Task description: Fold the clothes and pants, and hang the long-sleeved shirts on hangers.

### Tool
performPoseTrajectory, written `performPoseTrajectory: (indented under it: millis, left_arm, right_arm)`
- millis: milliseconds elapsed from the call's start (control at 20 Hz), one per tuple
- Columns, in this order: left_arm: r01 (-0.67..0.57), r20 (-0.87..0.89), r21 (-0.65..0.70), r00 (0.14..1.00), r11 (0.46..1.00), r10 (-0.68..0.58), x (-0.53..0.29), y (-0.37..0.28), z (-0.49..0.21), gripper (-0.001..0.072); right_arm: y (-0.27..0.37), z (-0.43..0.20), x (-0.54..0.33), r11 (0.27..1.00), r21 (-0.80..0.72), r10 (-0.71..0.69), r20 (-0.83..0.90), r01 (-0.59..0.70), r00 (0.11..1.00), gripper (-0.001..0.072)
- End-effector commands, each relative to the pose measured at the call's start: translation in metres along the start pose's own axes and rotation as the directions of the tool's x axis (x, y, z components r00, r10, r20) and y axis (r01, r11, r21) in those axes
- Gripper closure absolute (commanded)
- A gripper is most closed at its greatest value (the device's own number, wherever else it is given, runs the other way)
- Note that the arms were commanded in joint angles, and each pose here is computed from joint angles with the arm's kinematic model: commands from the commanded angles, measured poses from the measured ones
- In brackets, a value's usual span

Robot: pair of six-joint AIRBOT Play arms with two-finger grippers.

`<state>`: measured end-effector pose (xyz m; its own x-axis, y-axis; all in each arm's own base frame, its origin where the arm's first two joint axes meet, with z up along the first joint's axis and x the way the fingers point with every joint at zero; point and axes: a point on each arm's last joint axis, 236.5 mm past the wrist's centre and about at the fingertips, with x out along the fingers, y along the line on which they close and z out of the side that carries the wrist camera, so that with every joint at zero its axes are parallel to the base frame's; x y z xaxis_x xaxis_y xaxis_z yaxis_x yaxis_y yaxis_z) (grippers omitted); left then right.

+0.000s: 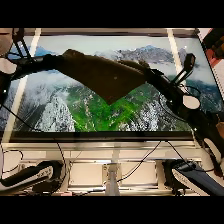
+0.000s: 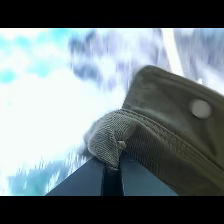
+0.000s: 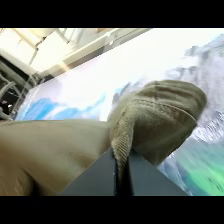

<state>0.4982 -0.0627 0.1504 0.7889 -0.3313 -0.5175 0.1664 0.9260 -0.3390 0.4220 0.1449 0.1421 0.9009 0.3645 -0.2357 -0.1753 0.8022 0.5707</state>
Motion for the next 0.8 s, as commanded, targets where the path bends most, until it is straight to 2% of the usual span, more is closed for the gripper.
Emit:
performPoseTrajectory:
  millis: [0, 150, 350, 450, 550, 700, 750]
  left_arm:
    - [-0.018, 0.031, -0.026, 0.999, 1.000, 0.018, 0.025, 0.009, 0.001, 0.0674]
    - [0.022, -0.141, -0.035, 0.990, 0.999, -0.026, 0.065, -0.001, -0.055, 0.0674]
    - [0.060, -0.405, 0.017, 0.913, 0.998, -0.047, 0.096, -0.013, -0.144, 0.0675]
    - [0.059, -0.512, 0.047, 0.858, 0.997, -0.027, 0.098, -0.006, -0.179, 0.0675]
    - [0.035, -0.576, 0.021, 0.817, 0.999, -0.017, 0.098, 0.000, -0.201, 0.0675]
    - [0.021, -0.588, -0.003, 0.809, 1.000, -0.018, 0.099, 0.002, -0.205, 0.0673]
    - [0.022, -0.586, -0.006, 0.810, 1.000, -0.021, 0.100, 0.002, -0.205, 0.0657]
  right_arm:
    - [-0.022, -0.049, -0.020, 0.999, -0.027, -0.029, -0.084, 0.027, 0.996, 0.0698]
    - [-0.034, -0.130, -0.032, 0.999, -0.034, -0.025, -0.268, 0.016, 0.963, 0.0698]
    - [-0.030, -0.198, -0.053, 0.995, -0.084, 0.000, -0.459, -0.044, 0.888, 0.0698]
    - [-0.035, -0.211, -0.060, 0.992, -0.115, -0.019, -0.512, -0.047, 0.859, 0.0698]
    - [-0.043, -0.212, -0.062, 0.990, -0.136, -0.051, -0.519, -0.024, 0.853, 0.0698]
    - [-0.044, -0.212, -0.062, 0.992, -0.124, -0.056, -0.521, -0.010, 0.851, 0.0694]
    - [-0.044, -0.212, -0.062, 0.992, -0.124, -0.055, -0.522, -0.012, 0.851, 0.0660]
